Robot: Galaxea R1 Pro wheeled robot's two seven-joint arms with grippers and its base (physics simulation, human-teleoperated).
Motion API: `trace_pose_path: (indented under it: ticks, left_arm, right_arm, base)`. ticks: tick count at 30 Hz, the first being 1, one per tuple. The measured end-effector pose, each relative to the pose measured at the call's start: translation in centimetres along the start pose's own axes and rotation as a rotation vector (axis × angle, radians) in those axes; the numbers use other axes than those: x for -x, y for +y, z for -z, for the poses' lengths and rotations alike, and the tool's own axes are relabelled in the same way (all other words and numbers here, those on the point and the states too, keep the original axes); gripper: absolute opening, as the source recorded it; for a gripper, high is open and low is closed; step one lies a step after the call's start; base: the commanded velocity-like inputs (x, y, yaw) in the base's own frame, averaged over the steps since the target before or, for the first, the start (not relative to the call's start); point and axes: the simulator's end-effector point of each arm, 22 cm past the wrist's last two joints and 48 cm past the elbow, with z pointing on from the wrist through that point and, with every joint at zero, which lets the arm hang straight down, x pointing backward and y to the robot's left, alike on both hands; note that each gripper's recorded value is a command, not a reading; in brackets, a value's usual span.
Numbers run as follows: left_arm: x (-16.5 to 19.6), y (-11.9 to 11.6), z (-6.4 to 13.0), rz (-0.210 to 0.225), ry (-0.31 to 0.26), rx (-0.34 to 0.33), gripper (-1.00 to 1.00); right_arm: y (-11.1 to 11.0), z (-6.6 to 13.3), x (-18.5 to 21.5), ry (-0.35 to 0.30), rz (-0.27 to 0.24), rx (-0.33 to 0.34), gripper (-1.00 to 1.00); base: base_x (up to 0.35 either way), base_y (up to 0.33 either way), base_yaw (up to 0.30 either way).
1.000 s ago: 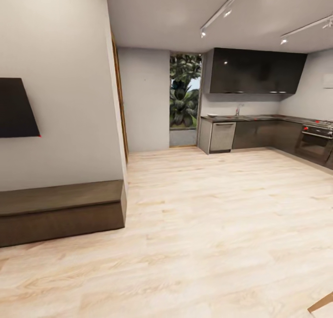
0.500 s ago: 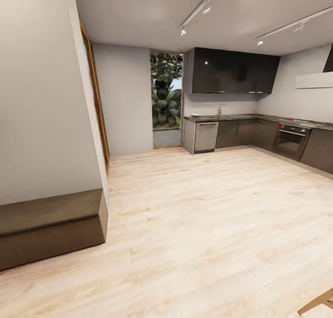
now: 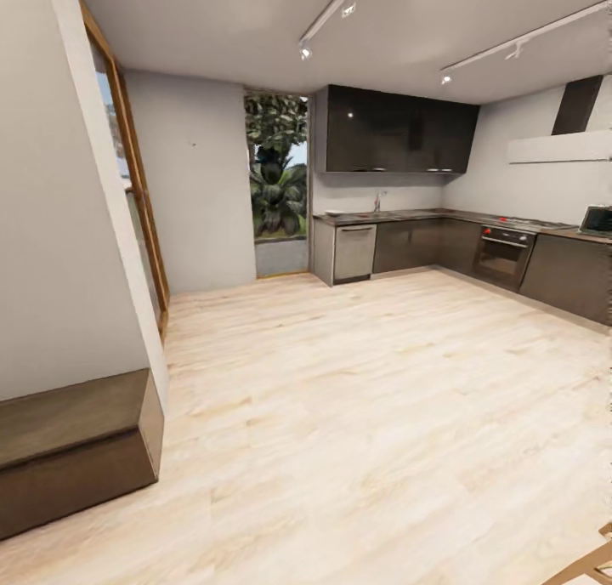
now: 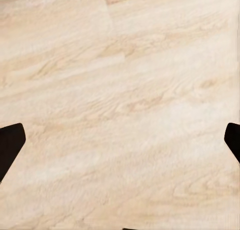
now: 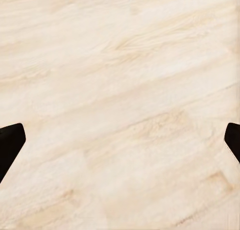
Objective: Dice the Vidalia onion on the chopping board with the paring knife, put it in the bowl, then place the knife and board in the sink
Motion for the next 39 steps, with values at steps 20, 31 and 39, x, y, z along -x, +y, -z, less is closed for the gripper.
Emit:
trace_pose_path:
  ticks: [20, 31, 39]
  left_arm:
    - [-0.01, -0.02, 0.0, 0.0, 0.0, 0.0, 1.0]
    - [-0.01, -0.02, 0.0, 0.0, 0.0, 0.0, 1.0]
    - [-0.01, -0.03, 0.0, 0.0, 0.0, 0.0, 1.0]
  right_arm:
    - [0.0, 0.04, -0.17, 0.004, 0.0, 0.0, 1.0]
    - [0.01, 0.03, -0.16, 0.004, 0.0, 0.0, 1.0]
    - [0.0, 0.04, -0.19, 0.004, 0.0, 0.0, 1.0]
  base:
    - [0.321, 0.0, -0.095]
    - [0.321, 0.0, -0.001]
    - [0.321, 0.0, 0.0]
